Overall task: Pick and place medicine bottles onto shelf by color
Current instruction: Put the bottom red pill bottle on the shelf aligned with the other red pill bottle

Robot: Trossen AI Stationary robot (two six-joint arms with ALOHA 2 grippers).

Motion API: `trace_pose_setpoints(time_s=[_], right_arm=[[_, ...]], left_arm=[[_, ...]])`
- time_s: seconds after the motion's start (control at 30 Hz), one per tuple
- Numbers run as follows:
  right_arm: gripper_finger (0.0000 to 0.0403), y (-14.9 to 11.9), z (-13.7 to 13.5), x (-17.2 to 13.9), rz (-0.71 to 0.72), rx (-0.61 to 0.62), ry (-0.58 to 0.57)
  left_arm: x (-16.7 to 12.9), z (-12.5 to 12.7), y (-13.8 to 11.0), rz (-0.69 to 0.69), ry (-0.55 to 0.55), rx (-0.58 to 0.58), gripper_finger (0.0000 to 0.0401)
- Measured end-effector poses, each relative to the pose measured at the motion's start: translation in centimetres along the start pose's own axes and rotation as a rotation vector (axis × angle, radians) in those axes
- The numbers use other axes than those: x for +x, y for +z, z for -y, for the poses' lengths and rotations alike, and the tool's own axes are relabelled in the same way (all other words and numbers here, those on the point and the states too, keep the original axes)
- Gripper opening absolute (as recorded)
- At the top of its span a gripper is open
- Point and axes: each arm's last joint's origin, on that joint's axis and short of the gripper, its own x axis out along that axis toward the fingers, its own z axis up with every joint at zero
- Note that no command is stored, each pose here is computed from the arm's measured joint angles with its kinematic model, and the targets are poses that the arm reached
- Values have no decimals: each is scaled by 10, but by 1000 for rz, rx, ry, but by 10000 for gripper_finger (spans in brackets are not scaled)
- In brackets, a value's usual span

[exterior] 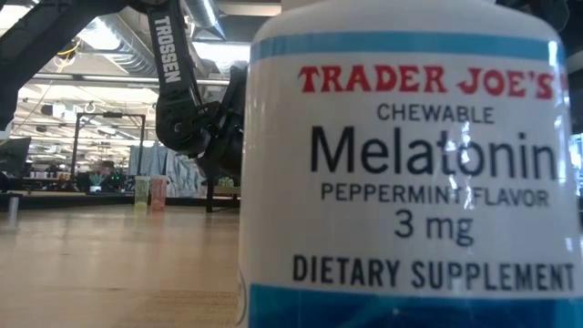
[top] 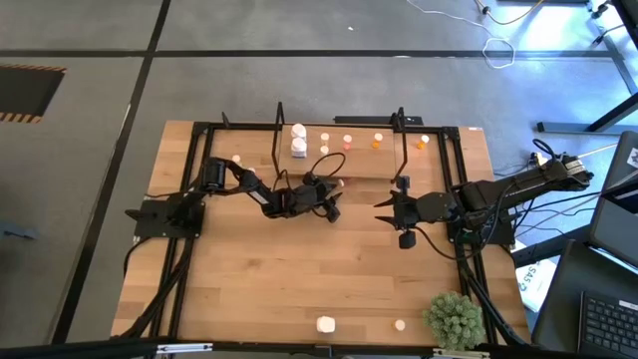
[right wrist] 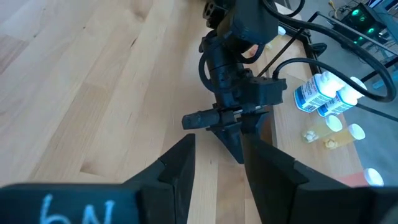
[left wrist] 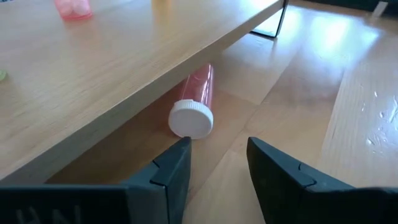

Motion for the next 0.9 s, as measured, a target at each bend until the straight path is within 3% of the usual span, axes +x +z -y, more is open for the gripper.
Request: trace_pose_setpoints(time_s=[0.53,0.9], right_arm=[[135,0,0,0,0,0,0],[135,0,0,0,0,0,0]], left_arm=[[0,0,0,1,4,0,151],[-1,2,1,10,-12,107,151]])
